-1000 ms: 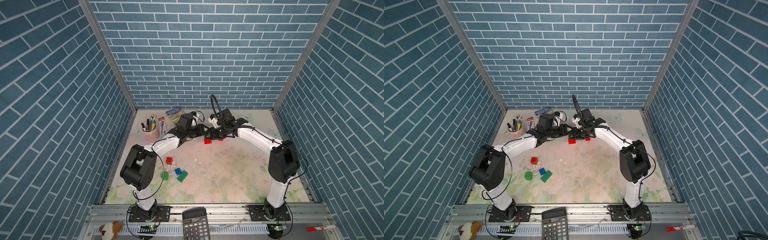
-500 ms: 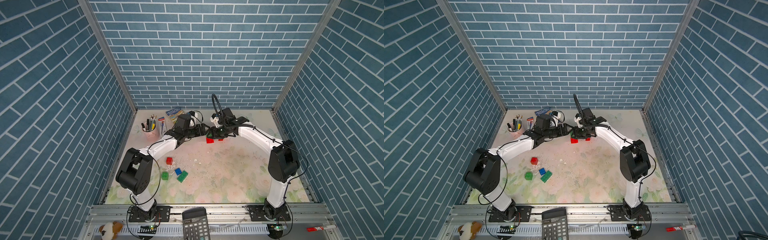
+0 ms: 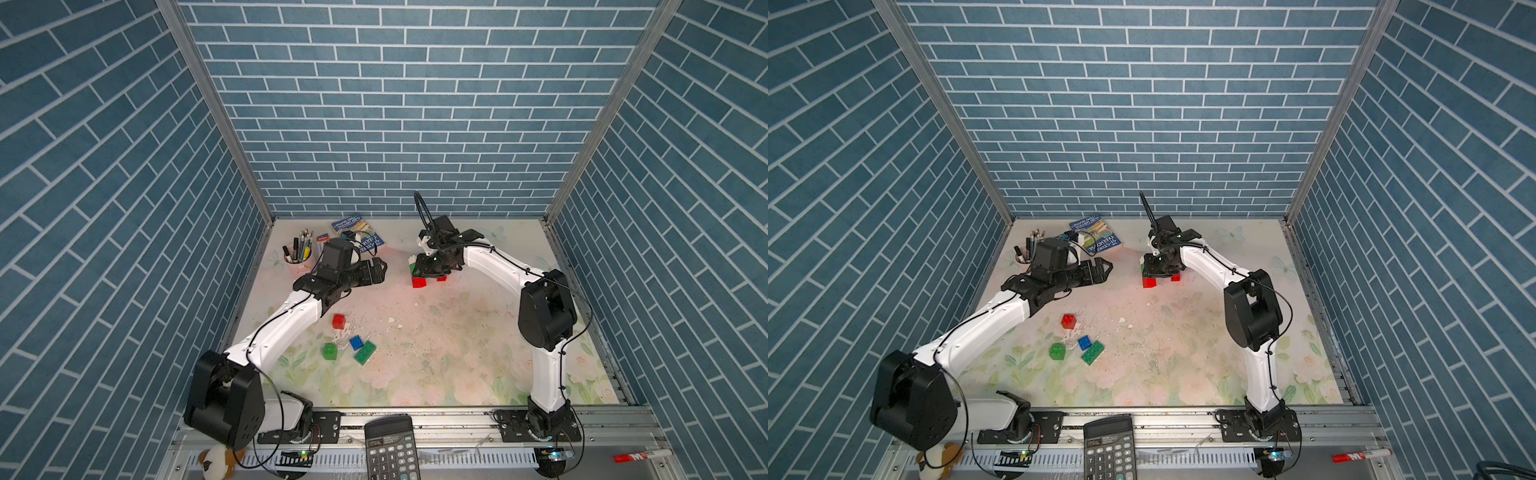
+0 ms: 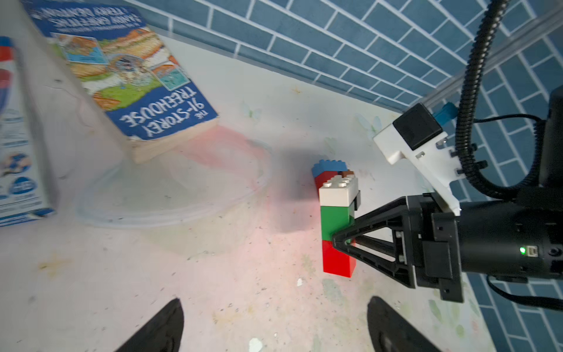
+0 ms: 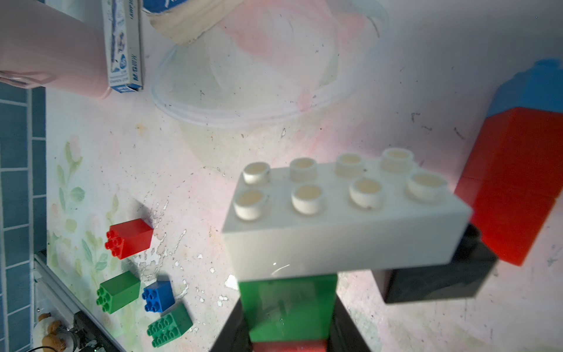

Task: Assemble the letter r with lego
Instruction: Place the lego brick at the center of the board.

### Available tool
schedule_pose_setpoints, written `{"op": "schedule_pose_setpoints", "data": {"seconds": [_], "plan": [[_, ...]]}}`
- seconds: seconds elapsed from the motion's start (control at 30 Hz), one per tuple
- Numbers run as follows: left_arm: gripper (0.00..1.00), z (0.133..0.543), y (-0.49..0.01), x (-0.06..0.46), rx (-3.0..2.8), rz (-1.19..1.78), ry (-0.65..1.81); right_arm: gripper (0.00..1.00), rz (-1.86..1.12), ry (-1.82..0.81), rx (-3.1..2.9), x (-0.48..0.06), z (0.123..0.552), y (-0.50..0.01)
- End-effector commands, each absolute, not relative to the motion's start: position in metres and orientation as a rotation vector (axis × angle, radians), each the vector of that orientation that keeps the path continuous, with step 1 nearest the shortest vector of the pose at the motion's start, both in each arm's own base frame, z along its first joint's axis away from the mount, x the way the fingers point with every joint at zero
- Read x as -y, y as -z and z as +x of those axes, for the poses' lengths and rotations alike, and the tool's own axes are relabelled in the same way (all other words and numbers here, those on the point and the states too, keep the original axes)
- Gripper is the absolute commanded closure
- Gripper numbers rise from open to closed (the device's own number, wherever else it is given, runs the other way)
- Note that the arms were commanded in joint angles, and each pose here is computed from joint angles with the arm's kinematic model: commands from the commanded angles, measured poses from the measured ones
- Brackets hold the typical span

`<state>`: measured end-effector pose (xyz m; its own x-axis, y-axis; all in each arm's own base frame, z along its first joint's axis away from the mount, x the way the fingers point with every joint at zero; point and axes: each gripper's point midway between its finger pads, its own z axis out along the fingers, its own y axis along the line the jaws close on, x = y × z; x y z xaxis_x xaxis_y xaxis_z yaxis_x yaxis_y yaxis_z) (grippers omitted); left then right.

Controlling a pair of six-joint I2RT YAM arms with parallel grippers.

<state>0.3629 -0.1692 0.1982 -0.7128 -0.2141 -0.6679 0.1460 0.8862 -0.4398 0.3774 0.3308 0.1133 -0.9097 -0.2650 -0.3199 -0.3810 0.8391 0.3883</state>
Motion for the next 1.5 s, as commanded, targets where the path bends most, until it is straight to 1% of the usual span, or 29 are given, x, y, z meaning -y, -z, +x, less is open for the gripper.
{"op": "schedule_pose_setpoints", "data": {"seconds": [0.0, 0.33, 0.8, 0.97, 1.2, 1.23, 1.47], "plan": [[0.04, 0.347, -0.180, 0.132, -2.377, -0.082, 0.382, 0.70, -0.555, -0.555, -2.799, -0.329, 0.379, -0.099], [0.02, 0.327, -0.196, 0.095, -2.379, -0.136, 0.211, 0.71, -0.544, -0.363, -2.876, -0.335, 0.393, -0.066], [0.01, 0.315, -0.211, 0.074, -2.356, -0.174, 0.209, 0.70, -0.447, -0.246, -2.944, -0.349, 0.414, -0.044], [0.00, 0.313, -0.212, 0.071, -2.357, -0.177, 0.219, 0.62, -0.412, -0.249, -2.967, -0.353, 0.417, -0.039], [0.00, 0.313, -0.214, 0.065, -2.356, -0.187, 0.228, 0.37, -0.382, -0.280, -2.956, -0.358, 0.421, -0.042], [0.01, 0.313, -0.214, 0.065, -2.355, -0.188, 0.230, 0.35, -0.386, -0.322, -2.960, -0.362, 0.419, -0.045], [0.01, 0.311, -0.218, 0.059, -2.340, -0.208, 0.233, 0.32, -0.380, -0.499, -2.946, -0.381, 0.416, -0.066]]}}
